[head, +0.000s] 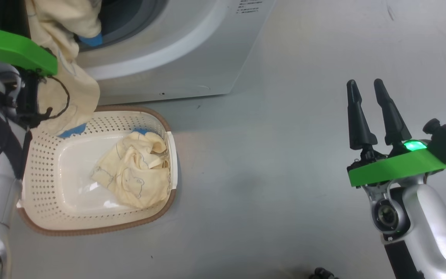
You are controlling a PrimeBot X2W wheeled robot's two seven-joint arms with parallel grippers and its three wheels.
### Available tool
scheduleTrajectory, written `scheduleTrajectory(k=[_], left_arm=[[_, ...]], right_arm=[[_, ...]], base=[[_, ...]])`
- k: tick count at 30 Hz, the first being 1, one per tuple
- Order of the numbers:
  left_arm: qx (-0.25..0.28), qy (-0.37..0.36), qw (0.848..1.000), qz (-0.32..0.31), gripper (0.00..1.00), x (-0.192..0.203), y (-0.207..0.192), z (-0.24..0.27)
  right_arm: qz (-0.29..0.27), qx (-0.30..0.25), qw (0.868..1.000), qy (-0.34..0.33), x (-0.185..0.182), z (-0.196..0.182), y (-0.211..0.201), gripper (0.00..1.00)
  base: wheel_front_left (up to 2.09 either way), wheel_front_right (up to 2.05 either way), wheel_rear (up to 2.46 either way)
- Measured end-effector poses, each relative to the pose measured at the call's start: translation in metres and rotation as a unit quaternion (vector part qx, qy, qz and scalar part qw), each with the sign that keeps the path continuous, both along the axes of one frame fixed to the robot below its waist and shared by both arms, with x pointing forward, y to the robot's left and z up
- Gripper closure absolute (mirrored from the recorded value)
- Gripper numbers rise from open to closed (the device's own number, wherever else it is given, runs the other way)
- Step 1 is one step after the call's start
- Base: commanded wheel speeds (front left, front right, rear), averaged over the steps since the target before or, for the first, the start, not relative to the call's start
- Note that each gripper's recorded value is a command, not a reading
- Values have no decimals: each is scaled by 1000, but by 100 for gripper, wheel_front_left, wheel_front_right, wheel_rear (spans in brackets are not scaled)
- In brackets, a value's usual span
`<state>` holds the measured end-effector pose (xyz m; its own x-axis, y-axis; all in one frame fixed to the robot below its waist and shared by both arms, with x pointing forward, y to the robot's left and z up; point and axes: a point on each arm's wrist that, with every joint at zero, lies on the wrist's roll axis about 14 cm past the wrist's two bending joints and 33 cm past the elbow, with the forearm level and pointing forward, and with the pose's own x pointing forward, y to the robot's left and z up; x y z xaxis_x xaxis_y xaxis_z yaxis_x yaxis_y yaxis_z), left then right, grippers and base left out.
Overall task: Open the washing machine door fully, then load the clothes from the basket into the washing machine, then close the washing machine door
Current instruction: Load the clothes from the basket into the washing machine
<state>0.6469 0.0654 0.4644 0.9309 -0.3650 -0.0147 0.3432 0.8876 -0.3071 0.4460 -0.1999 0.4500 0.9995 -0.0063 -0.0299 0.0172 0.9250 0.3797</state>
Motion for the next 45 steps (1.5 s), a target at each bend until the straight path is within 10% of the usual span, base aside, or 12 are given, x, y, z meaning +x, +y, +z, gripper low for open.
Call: scheduleTrajectory(k=[21,36,45], left_arm=[[72,22,996,-39,100,45,-40,-18],[37,-166,985,-21,100,82,-38,84],[75,-40,996,-20,100,66,-31,-14]], right_arm=[[-26,1,999,27,-13,-14,-11,0],[-37,-4,998,41,-10,-25,-19,0],[-36,7,999,41,-9,-25,-16,0]], base=[[0,0,0],[0,0,0],[0,0,0]])
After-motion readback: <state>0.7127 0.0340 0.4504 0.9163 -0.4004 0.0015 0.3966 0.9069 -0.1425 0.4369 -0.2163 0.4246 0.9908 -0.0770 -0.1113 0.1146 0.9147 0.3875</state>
